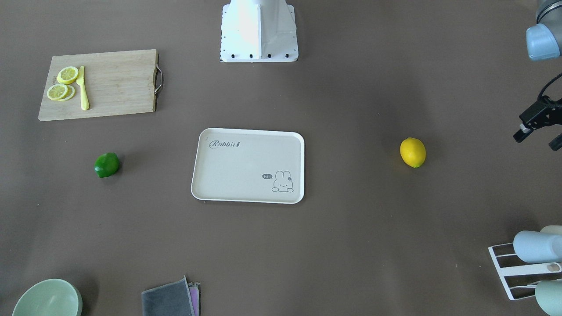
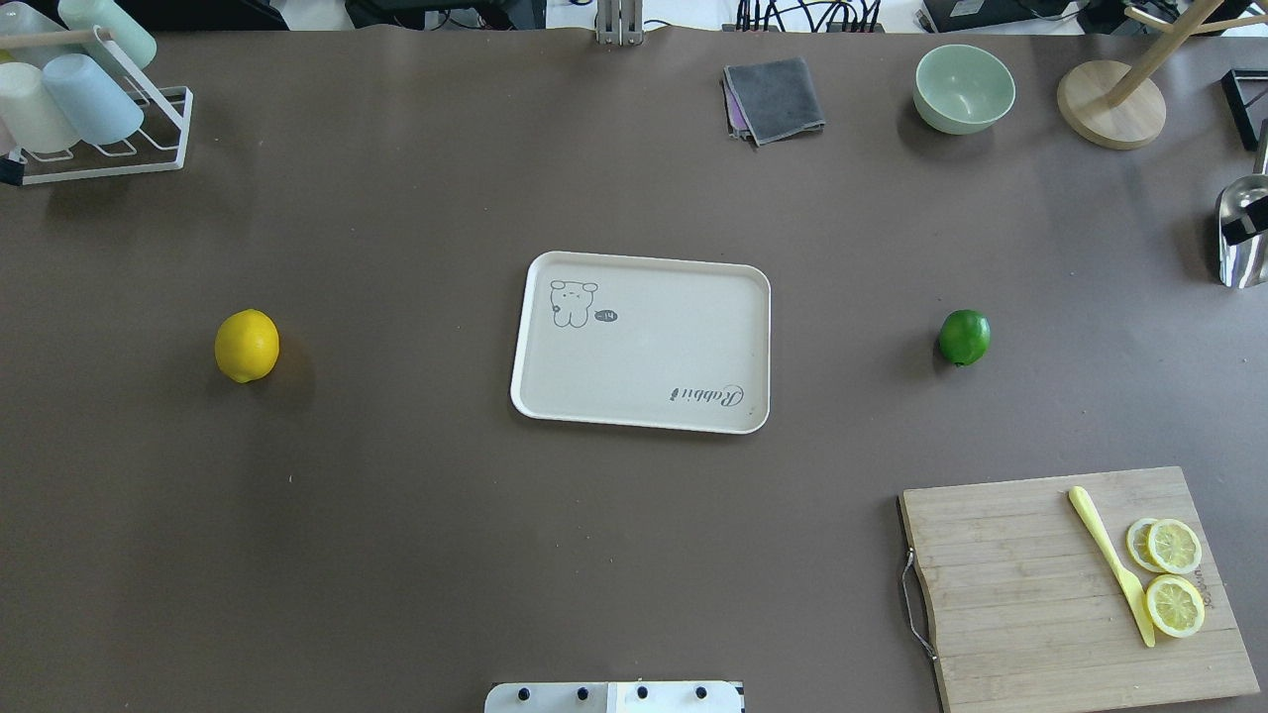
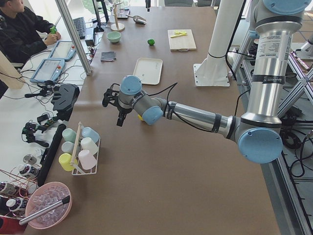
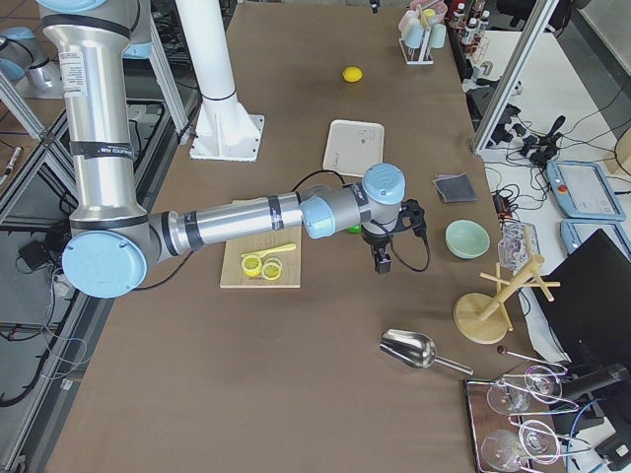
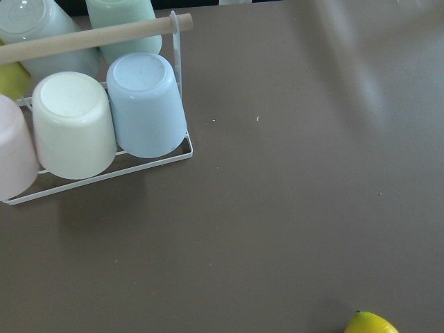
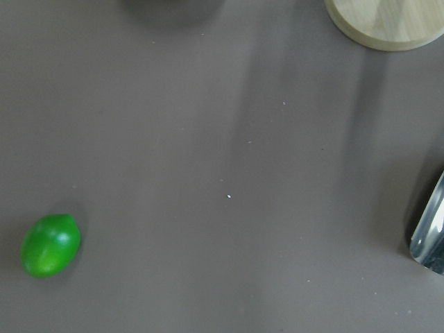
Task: Place all lemons on tray
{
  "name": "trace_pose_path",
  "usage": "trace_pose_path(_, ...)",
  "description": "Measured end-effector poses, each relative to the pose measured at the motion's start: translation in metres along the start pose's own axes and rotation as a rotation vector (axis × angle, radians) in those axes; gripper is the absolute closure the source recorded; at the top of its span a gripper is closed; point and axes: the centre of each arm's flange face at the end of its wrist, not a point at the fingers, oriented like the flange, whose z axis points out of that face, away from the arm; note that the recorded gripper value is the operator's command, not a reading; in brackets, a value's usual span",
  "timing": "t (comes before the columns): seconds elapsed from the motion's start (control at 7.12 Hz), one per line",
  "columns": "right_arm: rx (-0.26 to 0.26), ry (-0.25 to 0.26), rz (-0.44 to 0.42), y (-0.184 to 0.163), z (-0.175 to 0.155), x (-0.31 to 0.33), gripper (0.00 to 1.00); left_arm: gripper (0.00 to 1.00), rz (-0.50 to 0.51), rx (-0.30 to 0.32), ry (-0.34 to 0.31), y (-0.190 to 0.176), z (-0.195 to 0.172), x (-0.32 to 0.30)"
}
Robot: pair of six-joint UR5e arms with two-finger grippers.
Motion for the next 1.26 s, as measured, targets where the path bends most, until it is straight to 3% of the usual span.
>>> trace_pose_path(0.28, 0.001, 0.008, 0.018, -0.005, 0.028, -0.032, 0.00, 0.02, -0.031, 0.012, -0.013, 0.001, 0.018, 0.021)
trace_pose_path(0.98, 0.012, 0.067, 0.261, -0.031, 0.115, -0.166, 0.00, 0.02, -0.049, 0.008, -0.017, 0.005, 0.036, 0.040)
trace_pose_path(1.26, 0.010, 0.125, 0.290, -0.028, 0.157, -0.199, 0.00, 0.02, -0.049, 0.008, -0.014, 0.005, 0.036, 0.041)
